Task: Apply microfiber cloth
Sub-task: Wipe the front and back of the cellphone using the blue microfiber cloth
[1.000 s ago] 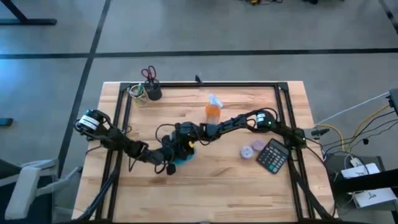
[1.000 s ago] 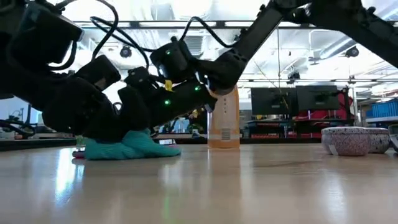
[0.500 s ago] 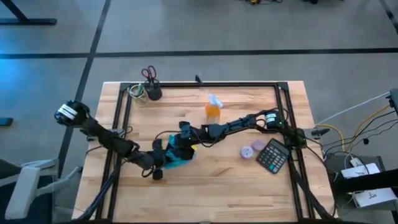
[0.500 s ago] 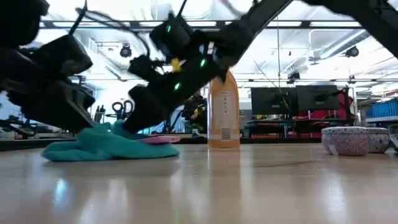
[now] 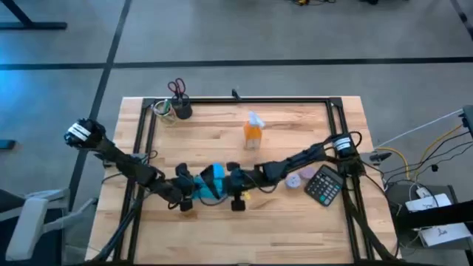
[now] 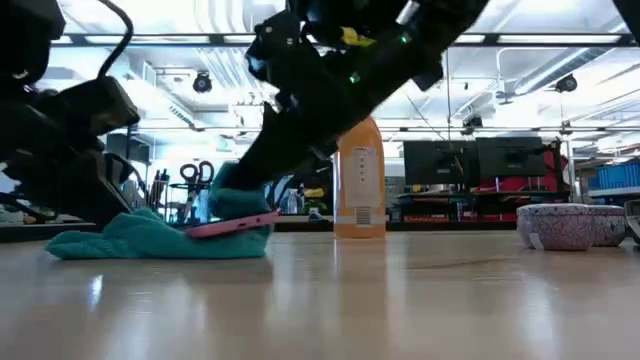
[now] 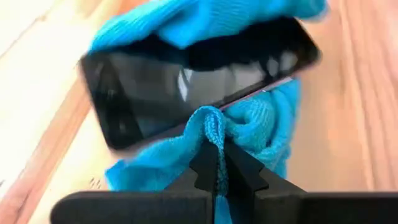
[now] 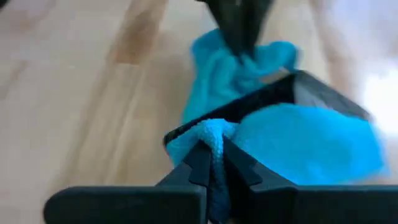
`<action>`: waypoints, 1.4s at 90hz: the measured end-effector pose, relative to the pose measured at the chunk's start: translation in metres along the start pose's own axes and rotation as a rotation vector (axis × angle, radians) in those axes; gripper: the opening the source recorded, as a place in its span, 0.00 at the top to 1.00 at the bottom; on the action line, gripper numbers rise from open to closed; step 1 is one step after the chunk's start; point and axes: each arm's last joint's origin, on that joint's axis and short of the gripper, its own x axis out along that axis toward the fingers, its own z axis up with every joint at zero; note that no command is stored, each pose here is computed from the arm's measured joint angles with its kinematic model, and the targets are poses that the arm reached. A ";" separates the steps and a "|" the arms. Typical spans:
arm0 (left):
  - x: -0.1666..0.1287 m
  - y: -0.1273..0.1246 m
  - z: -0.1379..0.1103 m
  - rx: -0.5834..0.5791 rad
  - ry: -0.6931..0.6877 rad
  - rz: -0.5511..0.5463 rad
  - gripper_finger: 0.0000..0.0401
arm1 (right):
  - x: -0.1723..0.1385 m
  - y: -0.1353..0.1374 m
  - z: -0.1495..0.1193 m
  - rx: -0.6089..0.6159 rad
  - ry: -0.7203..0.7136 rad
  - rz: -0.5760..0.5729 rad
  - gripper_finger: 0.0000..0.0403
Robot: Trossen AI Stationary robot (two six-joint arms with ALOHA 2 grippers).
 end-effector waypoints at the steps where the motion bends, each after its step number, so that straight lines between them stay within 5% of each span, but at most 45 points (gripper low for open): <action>1: 0.001 0.000 0.000 -0.002 -0.003 -0.001 1.00 | 0.001 0.001 0.000 0.002 -0.007 0.006 1.00; 21: 0.023 -0.006 -0.002 -0.056 -0.068 -0.013 1.00 | 0.026 0.016 -0.008 0.087 -0.108 0.082 1.00; 52: 0.035 -0.016 0.003 -0.039 -0.088 0.008 1.00 | 0.064 0.005 -0.031 0.212 -0.081 0.013 1.00; 97: 0.032 -0.003 0.012 -0.068 -0.076 0.030 1.00 | 0.064 0.019 -0.038 -0.098 -0.018 0.233 1.00; 126: 0.036 0.005 0.013 -0.085 -0.078 0.097 1.00 | 0.058 0.026 -0.039 -0.145 0.049 0.307 1.00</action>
